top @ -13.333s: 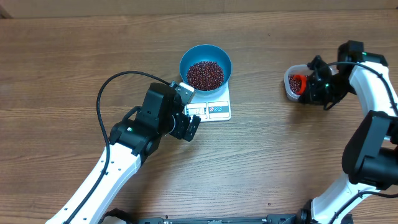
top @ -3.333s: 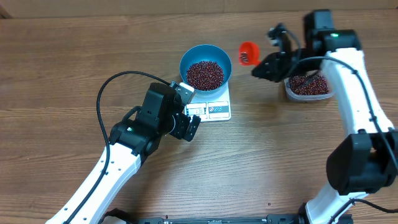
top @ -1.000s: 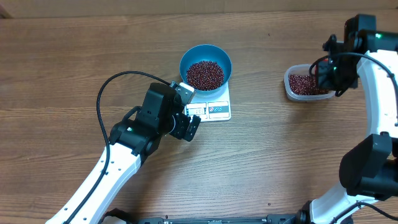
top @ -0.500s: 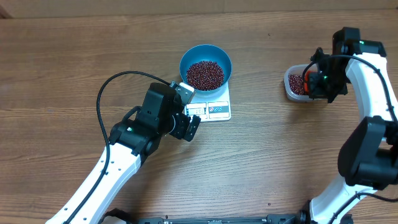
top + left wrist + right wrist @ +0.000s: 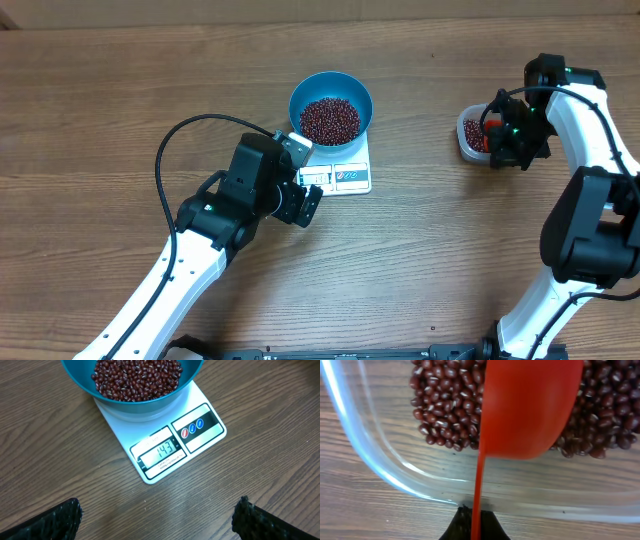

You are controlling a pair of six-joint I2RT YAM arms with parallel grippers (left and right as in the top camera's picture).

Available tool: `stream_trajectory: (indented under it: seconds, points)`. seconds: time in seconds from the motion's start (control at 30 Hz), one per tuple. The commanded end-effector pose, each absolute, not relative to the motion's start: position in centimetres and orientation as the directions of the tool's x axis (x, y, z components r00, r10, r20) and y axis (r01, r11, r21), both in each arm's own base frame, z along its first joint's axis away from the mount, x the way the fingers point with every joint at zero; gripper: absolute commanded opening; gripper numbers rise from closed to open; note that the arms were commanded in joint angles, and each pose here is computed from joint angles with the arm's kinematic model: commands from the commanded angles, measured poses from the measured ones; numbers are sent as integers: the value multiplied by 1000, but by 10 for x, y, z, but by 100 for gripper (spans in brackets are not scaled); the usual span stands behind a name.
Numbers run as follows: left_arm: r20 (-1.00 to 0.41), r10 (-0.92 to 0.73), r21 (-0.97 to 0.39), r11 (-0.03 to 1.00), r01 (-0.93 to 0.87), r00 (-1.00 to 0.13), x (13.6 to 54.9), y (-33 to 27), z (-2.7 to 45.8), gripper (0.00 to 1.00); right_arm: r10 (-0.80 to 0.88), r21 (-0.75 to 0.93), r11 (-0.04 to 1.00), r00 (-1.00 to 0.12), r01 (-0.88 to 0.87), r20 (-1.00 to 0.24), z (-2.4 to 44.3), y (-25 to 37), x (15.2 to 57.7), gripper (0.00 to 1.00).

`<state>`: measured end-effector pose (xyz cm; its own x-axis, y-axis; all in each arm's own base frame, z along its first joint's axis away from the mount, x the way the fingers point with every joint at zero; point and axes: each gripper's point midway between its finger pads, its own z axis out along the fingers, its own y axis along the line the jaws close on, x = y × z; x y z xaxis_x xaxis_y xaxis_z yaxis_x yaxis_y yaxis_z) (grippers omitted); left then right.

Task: Scoop item into bowl and weigh 150g on scale
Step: 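Dip the red scoop into the beans in the tub and fill it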

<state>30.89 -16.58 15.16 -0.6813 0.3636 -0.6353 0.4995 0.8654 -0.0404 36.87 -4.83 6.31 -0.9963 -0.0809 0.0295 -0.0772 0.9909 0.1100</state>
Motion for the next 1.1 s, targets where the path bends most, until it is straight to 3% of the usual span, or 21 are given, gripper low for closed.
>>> stream_trajectory:
  seconds: [0.0, 0.43, 0.8, 1.07]
  points:
    - [-631, 366, -33, 868, 495, -684, 310, -163, 149, 100, -121, 213, 969, -992, -122, -18, 61, -30, 377, 4]
    - [-631, 366, -33, 868, 495, -684, 310, -163, 149, 99, -91, 292, 951, -994, -103, -57, 68, -22, 383, 4]
    - [-631, 366, -33, 868, 495, -684, 310, -163, 149, 100, 72, 353, 935, -995, 41, -74, 90, -53, 388, 4]
    - [-631, 366, -33, 868, 495, -684, 310, -163, 149, 100, 88, 515, 857, -989, 15, -116, 105, -50, 385, 4]
